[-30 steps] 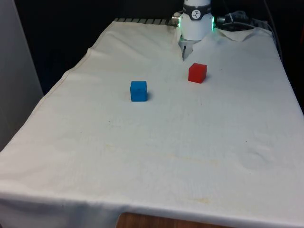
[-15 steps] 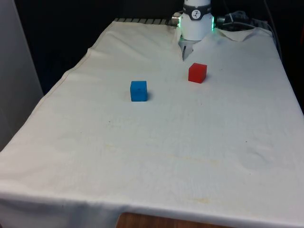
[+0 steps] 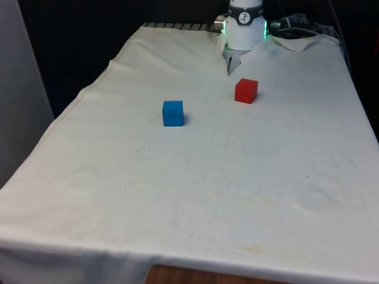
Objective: Stack the two cubes.
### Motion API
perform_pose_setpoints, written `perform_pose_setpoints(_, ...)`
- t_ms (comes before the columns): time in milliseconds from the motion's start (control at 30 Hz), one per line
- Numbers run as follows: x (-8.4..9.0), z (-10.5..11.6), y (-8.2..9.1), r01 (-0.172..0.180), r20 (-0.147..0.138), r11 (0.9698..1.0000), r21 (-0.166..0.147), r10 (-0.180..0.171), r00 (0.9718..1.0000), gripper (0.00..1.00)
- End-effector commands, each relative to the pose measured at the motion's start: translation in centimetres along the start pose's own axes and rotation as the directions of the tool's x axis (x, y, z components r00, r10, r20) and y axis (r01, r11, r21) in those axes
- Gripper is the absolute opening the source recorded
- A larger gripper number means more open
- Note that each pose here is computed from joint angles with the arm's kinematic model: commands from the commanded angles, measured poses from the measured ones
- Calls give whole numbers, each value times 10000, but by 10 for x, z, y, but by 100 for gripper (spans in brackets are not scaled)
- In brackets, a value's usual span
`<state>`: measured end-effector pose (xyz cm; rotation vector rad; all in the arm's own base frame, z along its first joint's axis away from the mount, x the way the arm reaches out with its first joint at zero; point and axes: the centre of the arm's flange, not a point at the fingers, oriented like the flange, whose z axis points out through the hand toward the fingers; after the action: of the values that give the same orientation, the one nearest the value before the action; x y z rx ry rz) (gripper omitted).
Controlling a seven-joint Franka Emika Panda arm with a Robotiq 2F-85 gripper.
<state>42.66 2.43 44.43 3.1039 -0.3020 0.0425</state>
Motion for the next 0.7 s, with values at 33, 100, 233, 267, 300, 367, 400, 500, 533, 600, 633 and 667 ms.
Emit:
perform_pose_setpoints(33, -1, 2, 0, -42, -7, 10000, 13, 42, 10000, 100)
perform_pose_setpoints(100, -4, 7, 0, -170, -146, 9998, 105, 172, 9997, 100)
perform_pose_setpoints(233, -8, 18, 1, -320, -186, 9991, 268, 325, 9993, 100)
perform_pose_setpoints(267, -9, 20, 0, -340, -195, 9989, 308, 347, 9992, 100)
perform_pose_setpoints(300, -10, 21, 1, -370, -201, 9987, 350, 378, 9991, 100)
perform_pose_setpoints(367, -11, 23, 1, -402, -199, 9985, 385, 409, 9990, 100)
perform_pose_setpoints(400, -12, 25, 2, -432, -206, 9982, 427, 441, 9988, 100)
perform_pose_setpoints(500, -14, 32, 2, -498, -228, 9973, 544, 511, 9984, 100)
perform_pose_setpoints(533, -16, 34, 2, -523, -231, 9968, 597, 538, 9983, 100)
perform_pose_setpoints(600, -18, 41, 1, -578, -241, 9957, 719, 596, 9979, 100)
perform_pose_setpoints(633, -17, 40, 1, -534, -170, 9968, 591, 545, 9984, 100)
perform_pose_setpoints(667, -18, 43, 2, -555, -167, 9965, 631, 566, 9983, 100)
